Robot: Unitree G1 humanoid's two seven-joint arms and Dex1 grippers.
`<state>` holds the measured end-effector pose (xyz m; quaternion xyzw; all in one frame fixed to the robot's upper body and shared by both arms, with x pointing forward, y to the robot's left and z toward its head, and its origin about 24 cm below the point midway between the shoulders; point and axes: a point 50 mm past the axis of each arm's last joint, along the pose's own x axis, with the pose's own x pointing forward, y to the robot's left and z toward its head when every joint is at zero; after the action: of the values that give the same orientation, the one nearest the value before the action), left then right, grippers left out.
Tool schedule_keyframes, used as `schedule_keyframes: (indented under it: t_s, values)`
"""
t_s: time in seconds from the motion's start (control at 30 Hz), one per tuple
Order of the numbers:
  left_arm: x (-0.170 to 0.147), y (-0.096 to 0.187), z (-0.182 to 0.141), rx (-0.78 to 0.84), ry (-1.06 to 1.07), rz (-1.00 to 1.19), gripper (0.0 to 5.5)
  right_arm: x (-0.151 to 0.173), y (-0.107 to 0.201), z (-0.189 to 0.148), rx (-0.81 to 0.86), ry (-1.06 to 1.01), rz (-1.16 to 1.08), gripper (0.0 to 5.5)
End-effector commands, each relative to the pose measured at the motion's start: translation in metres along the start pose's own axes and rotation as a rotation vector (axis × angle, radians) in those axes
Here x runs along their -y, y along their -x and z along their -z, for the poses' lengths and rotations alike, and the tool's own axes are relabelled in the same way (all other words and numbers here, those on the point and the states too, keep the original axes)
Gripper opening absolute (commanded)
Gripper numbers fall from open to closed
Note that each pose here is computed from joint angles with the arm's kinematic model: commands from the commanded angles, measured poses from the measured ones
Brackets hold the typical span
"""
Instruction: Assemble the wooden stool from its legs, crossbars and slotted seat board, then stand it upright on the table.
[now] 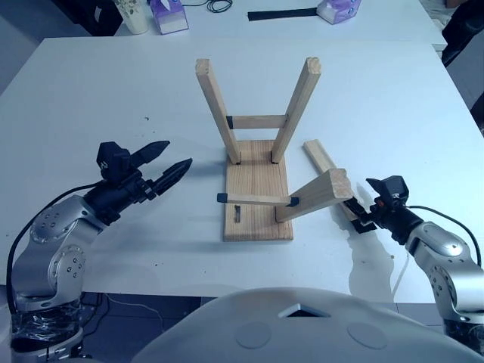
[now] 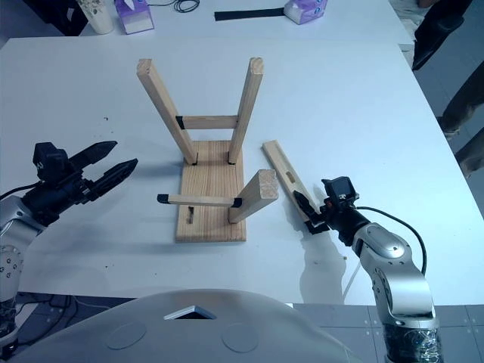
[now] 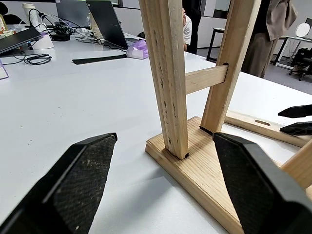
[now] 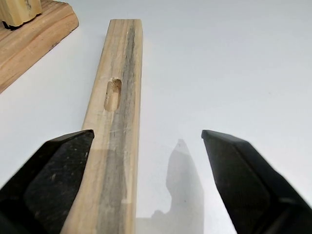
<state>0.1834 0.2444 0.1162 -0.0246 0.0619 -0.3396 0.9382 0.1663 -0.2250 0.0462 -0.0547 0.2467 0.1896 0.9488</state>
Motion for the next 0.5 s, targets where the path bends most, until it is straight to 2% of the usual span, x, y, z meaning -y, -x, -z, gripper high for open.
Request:
schedule_keyframes:
  t_s: [0.03,0.27,0.5]
  values:
    - [0.001,-0.002,-0.001,0.011,-0.005,-0.004,3.66,0.002,-0.001,-0.011,0.032,-0.029,-0.023,4.08]
    - [0.002,-0.005,-0.002,0.014,-0.01,0.008,3.66,-0.003,0.001,-0.016,0.028,-0.056,-0.096,4.08]
    - [0.003,-0.007,-0.003,0.006,-0.011,0.029,3.66,-0.015,0.004,0.013,-0.08,-0.057,-0.099,4.08]
